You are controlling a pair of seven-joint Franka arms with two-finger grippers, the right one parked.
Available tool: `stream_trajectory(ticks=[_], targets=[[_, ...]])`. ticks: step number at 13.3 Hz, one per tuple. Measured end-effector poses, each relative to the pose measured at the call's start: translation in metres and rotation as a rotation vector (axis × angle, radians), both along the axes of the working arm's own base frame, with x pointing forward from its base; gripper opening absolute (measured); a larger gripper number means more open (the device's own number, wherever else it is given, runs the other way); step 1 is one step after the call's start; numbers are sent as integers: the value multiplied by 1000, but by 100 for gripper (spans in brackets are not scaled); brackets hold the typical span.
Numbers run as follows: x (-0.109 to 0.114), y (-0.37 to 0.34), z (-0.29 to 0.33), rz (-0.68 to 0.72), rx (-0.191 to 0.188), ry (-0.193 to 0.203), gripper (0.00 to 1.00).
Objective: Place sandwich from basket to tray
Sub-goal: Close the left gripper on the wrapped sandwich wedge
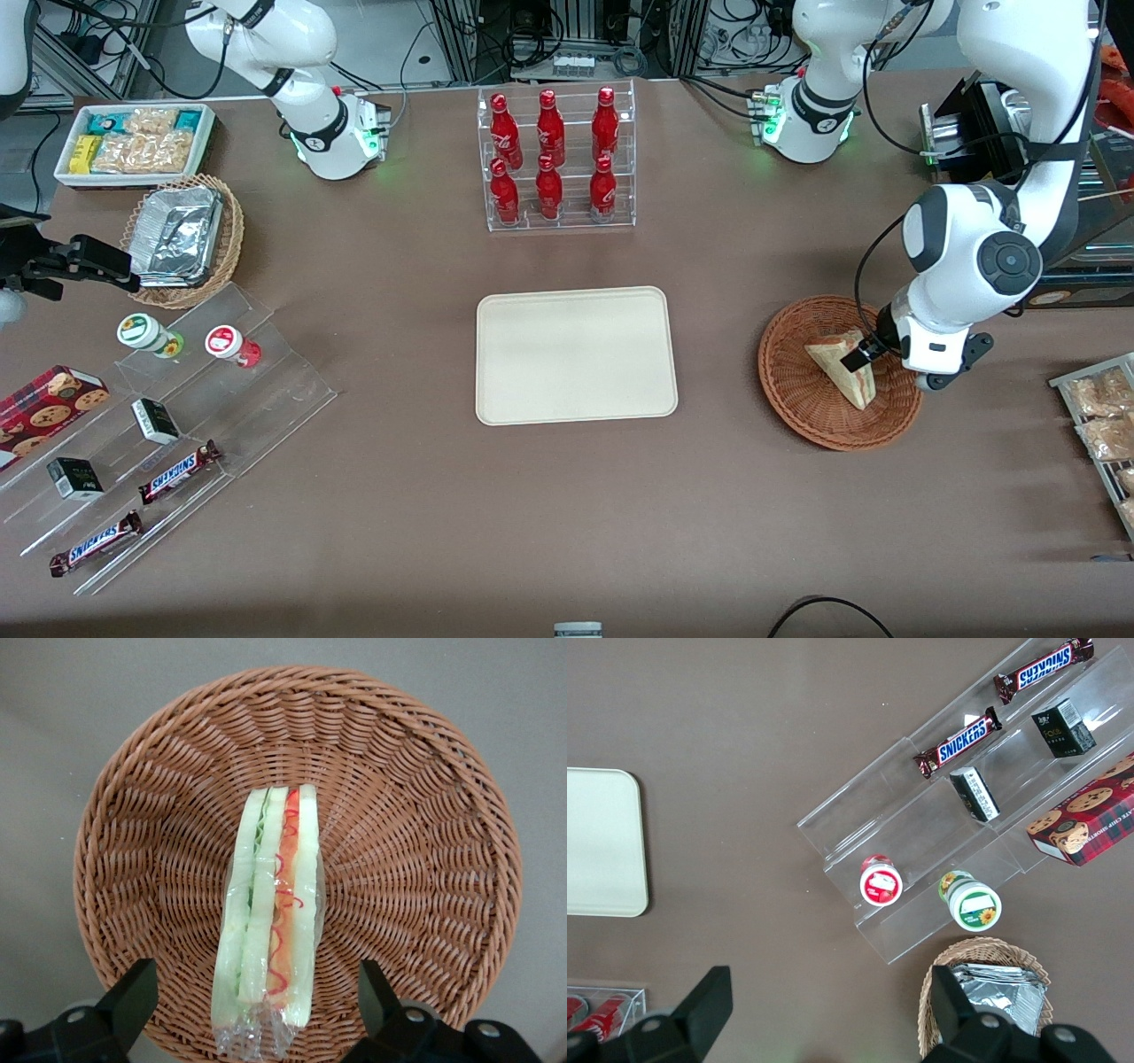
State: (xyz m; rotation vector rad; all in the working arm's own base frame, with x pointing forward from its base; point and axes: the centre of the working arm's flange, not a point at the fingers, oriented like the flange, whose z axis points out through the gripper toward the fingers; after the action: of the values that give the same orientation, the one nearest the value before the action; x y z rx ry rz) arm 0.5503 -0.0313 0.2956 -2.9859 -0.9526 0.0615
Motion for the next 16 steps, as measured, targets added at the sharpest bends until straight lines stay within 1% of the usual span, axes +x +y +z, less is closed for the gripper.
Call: stream_trajectory(ticks=[2,6,9,11,12,13,14,16], targets=[[-3,-1,-5,1,-1,-6,100],[-6,-2,-13,7,-1,2,100],[-10,-3,-26,11,-4,-15,100],[-13,-4,-34,10,-5,-9,100],[-13,-4,-36,11,-5,-6,95],[-13,-4,-37,11,-6,-4,86],[-13,-4,-38,11,-5,-3,73],[-14,-5,-39,11,-5,0,51]])
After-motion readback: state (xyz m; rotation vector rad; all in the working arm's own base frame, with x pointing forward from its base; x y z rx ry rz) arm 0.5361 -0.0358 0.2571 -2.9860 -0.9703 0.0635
